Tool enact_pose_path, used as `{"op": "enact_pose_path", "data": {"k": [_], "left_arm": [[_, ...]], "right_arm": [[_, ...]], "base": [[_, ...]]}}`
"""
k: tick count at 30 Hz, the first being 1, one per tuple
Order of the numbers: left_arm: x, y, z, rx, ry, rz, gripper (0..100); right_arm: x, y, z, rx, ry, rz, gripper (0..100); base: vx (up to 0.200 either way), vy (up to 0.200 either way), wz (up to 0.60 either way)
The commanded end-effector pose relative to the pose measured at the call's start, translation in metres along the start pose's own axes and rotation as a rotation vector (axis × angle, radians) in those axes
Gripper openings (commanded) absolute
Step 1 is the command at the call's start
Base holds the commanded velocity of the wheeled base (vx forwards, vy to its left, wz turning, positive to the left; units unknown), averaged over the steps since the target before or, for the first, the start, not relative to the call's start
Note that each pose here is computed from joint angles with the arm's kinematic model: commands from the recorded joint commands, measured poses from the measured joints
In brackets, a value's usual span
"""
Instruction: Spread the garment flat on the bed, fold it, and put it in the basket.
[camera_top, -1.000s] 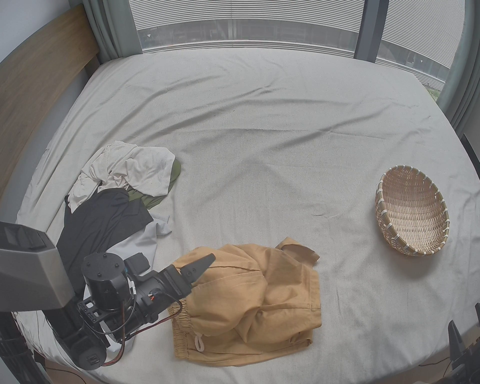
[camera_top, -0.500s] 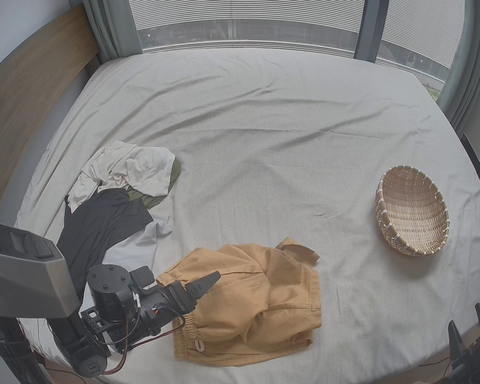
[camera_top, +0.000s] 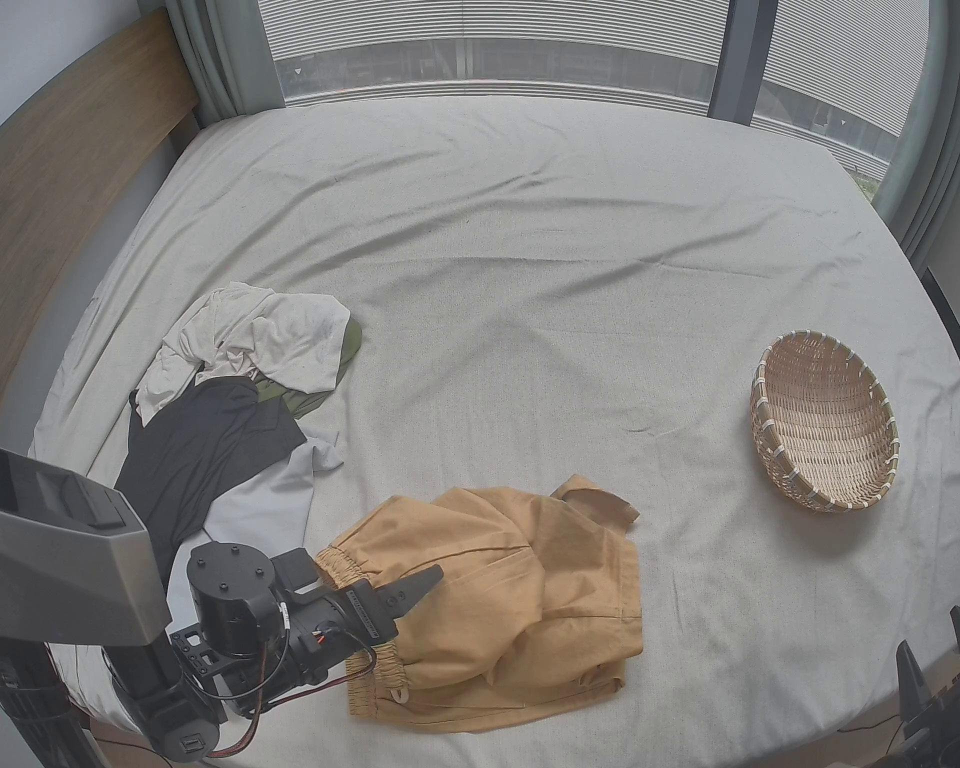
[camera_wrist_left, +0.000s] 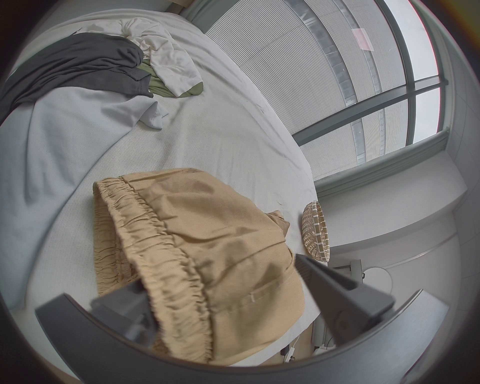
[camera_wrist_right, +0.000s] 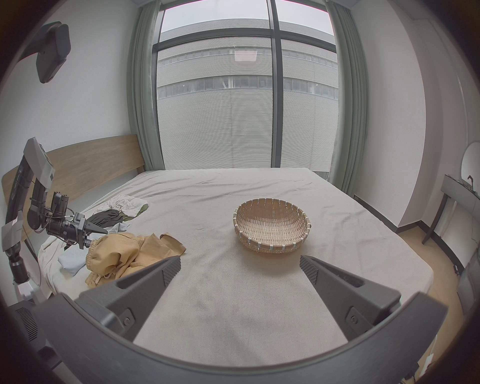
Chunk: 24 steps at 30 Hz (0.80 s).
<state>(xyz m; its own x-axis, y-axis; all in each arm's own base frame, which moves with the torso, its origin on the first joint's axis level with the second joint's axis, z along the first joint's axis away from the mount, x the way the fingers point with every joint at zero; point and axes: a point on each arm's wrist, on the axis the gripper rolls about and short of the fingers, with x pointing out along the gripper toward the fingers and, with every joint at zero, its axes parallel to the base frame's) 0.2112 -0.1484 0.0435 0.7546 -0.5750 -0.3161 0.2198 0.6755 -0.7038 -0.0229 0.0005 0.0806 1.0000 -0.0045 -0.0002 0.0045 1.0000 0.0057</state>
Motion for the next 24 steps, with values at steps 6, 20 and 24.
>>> {"op": "enact_pose_path", "data": {"k": [6, 20, 24], "left_arm": [[0.004, -0.003, 0.021, -0.013, -0.087, -0.029, 0], [0.012, 0.000, 0.044, -0.020, -0.179, -0.042, 0], [0.012, 0.001, 0.043, -0.020, -0.166, -0.044, 0]], "right_arm": [[0.000, 0.000, -0.005, 0.000, 0.001, 0.000, 100], [0.000, 0.000, -0.005, 0.000, 0.001, 0.000, 100], [0.000, 0.000, -0.005, 0.000, 0.001, 0.000, 100]], "base": [[0.000, 0.000, 0.00], [0.000, 0.000, 0.00], [0.000, 0.000, 0.00]]}}
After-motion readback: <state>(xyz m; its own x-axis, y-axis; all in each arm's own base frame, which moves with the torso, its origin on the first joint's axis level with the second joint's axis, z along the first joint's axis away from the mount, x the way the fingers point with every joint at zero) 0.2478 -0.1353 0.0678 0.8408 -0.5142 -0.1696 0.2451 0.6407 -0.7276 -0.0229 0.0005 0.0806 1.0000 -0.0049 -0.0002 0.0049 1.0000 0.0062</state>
